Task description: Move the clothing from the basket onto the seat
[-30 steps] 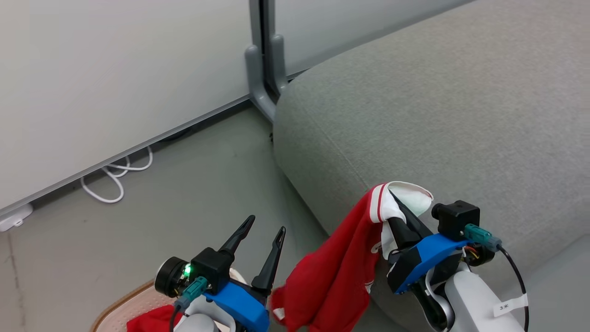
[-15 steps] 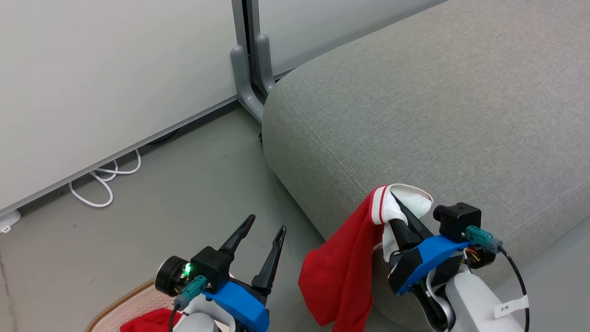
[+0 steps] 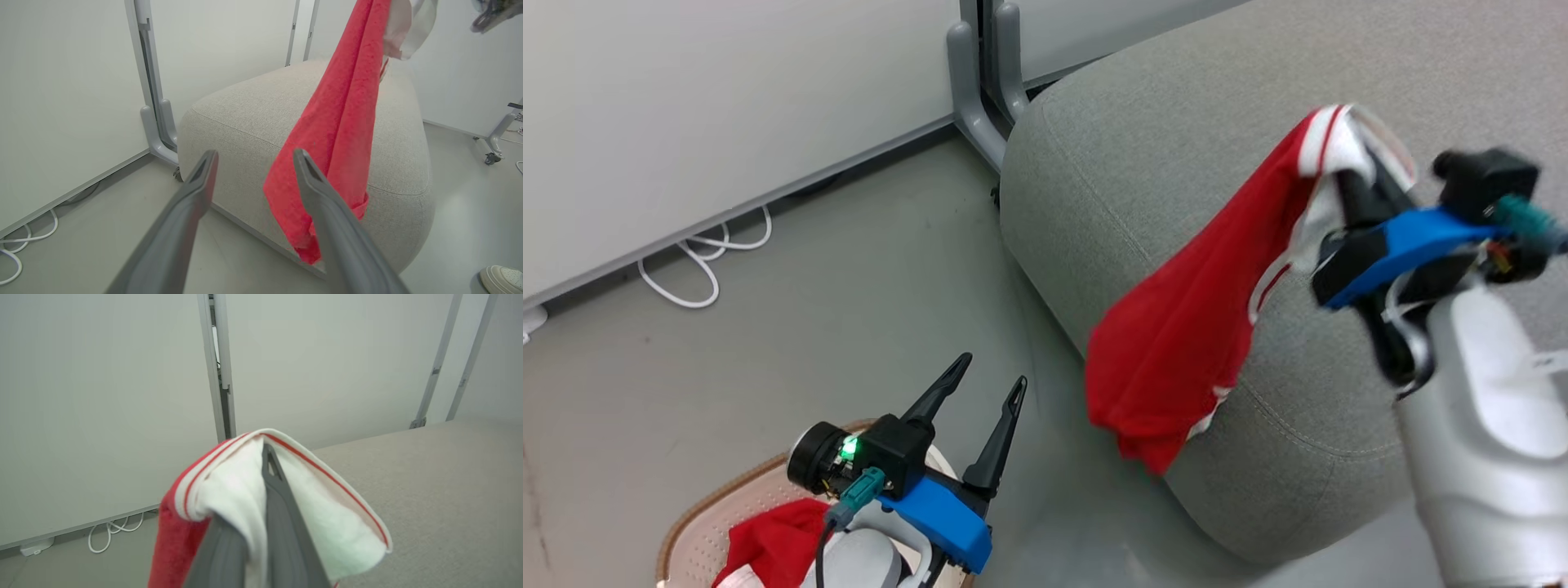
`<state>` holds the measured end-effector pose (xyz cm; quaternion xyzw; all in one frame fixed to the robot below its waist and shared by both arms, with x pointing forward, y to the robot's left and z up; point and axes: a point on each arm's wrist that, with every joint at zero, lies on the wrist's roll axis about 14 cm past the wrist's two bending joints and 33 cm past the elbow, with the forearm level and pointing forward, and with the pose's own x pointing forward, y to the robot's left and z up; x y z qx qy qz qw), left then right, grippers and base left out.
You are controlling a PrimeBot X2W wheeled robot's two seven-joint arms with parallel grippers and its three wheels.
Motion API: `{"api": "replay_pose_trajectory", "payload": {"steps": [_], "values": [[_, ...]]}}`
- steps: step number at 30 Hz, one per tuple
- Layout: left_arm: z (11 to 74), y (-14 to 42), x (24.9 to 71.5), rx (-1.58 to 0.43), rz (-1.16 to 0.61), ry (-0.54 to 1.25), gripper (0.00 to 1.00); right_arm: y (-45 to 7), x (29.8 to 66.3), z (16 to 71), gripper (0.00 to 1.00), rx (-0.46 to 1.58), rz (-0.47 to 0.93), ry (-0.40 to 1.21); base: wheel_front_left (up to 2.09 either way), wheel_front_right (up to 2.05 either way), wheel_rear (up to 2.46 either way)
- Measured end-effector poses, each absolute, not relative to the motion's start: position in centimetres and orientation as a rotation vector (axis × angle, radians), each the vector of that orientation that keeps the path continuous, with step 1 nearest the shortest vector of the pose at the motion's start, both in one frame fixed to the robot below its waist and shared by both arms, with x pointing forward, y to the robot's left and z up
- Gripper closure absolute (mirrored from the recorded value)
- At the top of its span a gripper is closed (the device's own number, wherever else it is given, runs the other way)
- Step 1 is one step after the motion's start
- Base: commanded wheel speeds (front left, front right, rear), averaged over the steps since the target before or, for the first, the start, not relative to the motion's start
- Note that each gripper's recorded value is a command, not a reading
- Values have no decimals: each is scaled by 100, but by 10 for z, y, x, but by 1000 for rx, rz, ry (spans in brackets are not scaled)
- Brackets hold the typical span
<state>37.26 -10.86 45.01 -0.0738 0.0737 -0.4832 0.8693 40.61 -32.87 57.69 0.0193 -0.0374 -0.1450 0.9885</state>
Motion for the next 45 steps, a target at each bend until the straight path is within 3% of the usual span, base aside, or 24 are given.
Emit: {"api": "replay_pose_trajectory", "payload": {"steps": [7, 17, 21, 33, 42, 43, 44, 45], "values": [[440, -106, 391, -151, -1020, 147, 0, -408, 428, 659, 100, -150, -444, -171, 0, 0, 0], [415, -87, 427, -150, -999, 142, 0, -480, 450, 690, 100, -239, -631, -218, 0, 0, 0], [398, -75, 435, -154, -981, 163, 0, -487, 469, 662, 100, -242, -652, -187, 0, 0, 0], [374, -56, 446, -168, -931, 191, 0, -474, 480, 470, 100, -139, -642, 211, 0, 0, 0], [379, -50, 449, -169, -899, 183, 0, -466, 475, 446, 100, -122, -627, 252, 0, 0, 0], [380, -49, 449, -167, -899, 182, 0, -465, 475, 447, 90, -131, -622, 252, 0, 0, 0], [381, -49, 450, -167, -897, 179, 0, -464, 476, 448, 70, -141, -615, 252, 0, 0, 0], [383, -49, 450, -166, -896, 176, 0, -462, 477, 449, 23, -149, -607, 253, 0, 0, 0]]}}
